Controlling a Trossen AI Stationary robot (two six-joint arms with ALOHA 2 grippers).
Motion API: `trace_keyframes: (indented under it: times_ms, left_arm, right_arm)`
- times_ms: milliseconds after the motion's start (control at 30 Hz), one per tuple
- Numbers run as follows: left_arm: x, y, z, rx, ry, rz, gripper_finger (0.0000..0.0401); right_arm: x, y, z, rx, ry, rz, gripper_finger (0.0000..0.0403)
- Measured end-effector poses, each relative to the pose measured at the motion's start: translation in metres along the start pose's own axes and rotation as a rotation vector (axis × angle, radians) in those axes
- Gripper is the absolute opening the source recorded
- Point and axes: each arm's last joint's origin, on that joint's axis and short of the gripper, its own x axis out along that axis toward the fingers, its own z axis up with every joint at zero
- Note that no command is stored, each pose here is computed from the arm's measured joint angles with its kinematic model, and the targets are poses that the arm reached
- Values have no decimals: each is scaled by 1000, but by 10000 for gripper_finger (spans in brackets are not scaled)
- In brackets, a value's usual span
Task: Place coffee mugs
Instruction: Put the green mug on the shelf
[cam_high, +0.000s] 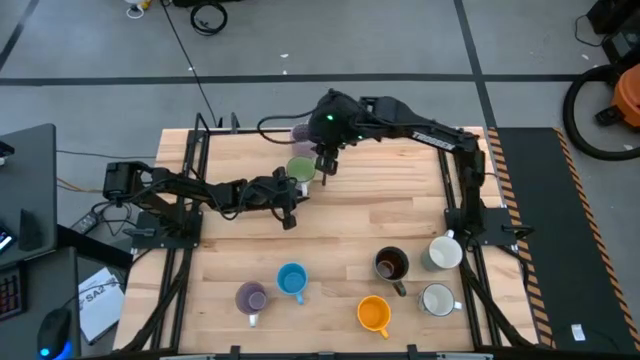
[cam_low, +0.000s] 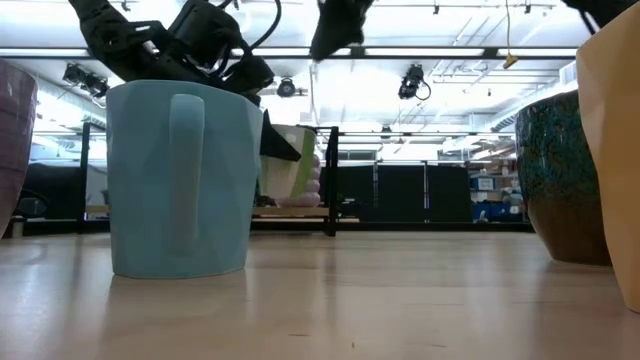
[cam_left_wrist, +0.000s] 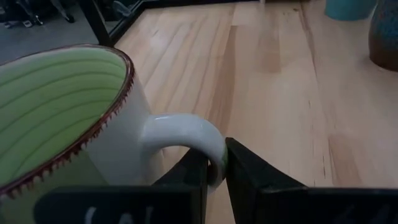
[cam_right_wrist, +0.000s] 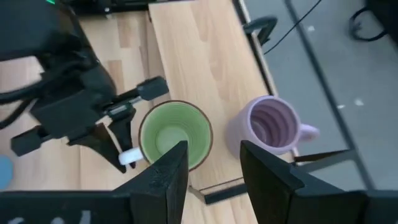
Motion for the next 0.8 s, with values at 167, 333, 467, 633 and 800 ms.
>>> trace_keyframes:
  times_ms: [167, 333, 467, 633, 800]
  left_arm:
    - [0, 0, 2, -1, -22, -21, 42]
    - [0, -1, 4, -3, -38, -30, 42]
    - [0, 0, 4, 10, -43, -32, 42]
    - [0, 3, 7, 14, -82, -44, 42]
    - [1, 5, 9, 6, -104, -61, 42]
  right_arm:
    - [-18, 29, -13, -44, -37, -40, 151]
    - [-21, 47, -51, -12, -112, -47, 151]
    - [-26, 63, -81, 18, -234, -35, 151]
    - [-34, 86, -114, 40, -344, -32, 151]
    - [-40, 107, -141, 58, -417, -81, 151]
